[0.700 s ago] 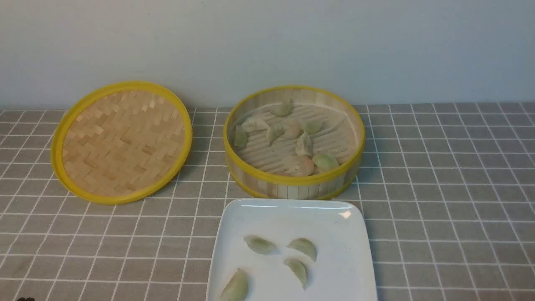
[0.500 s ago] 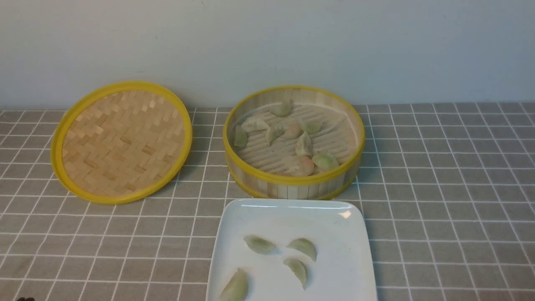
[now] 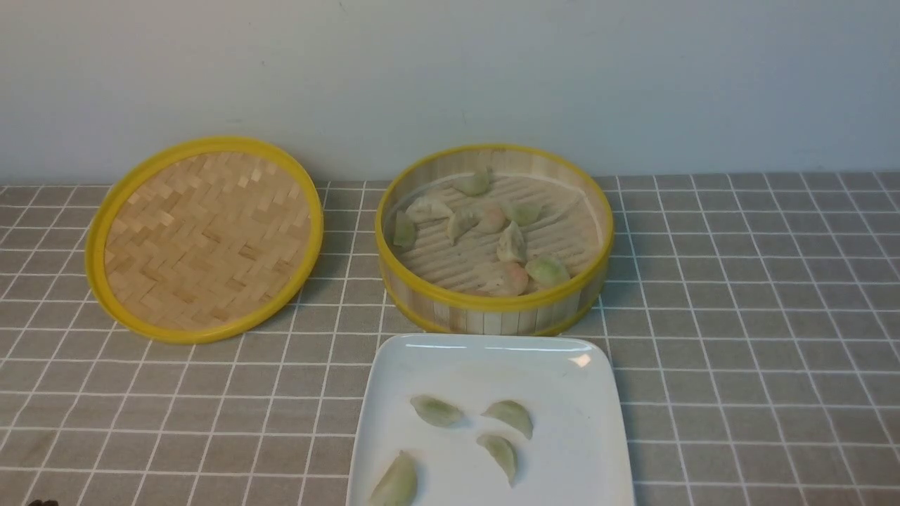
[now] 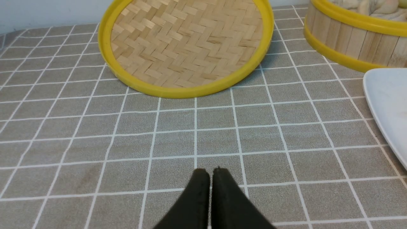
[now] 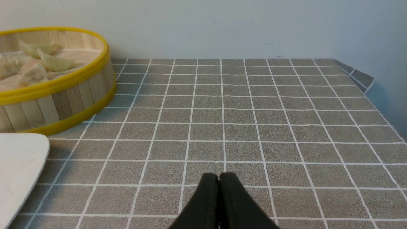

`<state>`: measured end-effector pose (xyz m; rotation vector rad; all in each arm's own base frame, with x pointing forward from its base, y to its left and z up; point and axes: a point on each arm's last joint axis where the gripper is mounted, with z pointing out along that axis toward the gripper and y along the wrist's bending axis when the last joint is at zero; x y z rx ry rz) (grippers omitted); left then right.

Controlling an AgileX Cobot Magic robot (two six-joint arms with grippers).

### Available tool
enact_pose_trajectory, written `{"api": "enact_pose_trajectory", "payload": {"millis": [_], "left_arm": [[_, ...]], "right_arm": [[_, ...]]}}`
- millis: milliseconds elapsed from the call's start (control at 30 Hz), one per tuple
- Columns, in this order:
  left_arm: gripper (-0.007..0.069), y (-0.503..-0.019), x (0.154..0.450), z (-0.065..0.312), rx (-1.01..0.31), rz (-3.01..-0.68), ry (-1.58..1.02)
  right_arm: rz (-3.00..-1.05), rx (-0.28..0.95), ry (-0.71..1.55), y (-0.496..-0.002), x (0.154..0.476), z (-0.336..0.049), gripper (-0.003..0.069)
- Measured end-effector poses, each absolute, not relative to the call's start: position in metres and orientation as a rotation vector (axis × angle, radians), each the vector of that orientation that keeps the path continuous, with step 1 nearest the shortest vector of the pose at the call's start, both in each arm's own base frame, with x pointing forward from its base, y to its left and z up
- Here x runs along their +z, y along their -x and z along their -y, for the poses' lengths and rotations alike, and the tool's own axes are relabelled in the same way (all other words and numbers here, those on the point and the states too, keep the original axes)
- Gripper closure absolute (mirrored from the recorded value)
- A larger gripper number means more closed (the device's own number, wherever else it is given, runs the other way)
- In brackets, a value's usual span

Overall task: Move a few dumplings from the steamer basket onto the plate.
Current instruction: Use the left arm to grab a dumpling from the steamer

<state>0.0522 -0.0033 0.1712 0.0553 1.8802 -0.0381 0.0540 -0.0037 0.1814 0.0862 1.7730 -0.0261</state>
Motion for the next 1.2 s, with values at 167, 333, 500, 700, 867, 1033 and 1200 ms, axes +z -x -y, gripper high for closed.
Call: {"api": "enact_pose_trajectory", "payload": {"millis": [167,333,500,700,867,1033,1200], "left_arm": [[0.0630,-0.052,0.171,0.003,-0.038,-1.880,-0.055],[0.0630,-0.053,0.171,0.003,-0.038,-1.871,-0.055],[0.0630,-0.056,0.185,0.006,-0.208,-1.719,0.103],[0.0630,-0.057,0.203,0.003,-0.458,-1.488,0.355],[0.0630,-0.055,0.217,-0.005,-0.550,-1.292,0.486],[0.0630,-0.049,0.240,-0.011,-0.567,-1.118,0.519],[0.0630,-0.043,0.302,-0.001,-0.553,-1.179,0.378]], "right_arm": [[-1.773,-0.026,-0.086,-0.054,0.181,0.004,0.0672],[-1.773,-0.026,-0.086,-0.054,0.181,0.004,0.0672],[-1.773,-0.026,-0.086,-0.054,0.181,0.004,0.0672],[-1.723,0.089,-0.178,-0.055,0.184,0.002,0.0672],[-1.472,0.500,-0.544,-0.056,0.200,0.001,0.0672],[-1.264,0.741,-0.788,-0.055,0.209,0.007,0.0672],[-1.178,0.820,-0.880,-0.054,0.212,0.011,0.0672]]}}
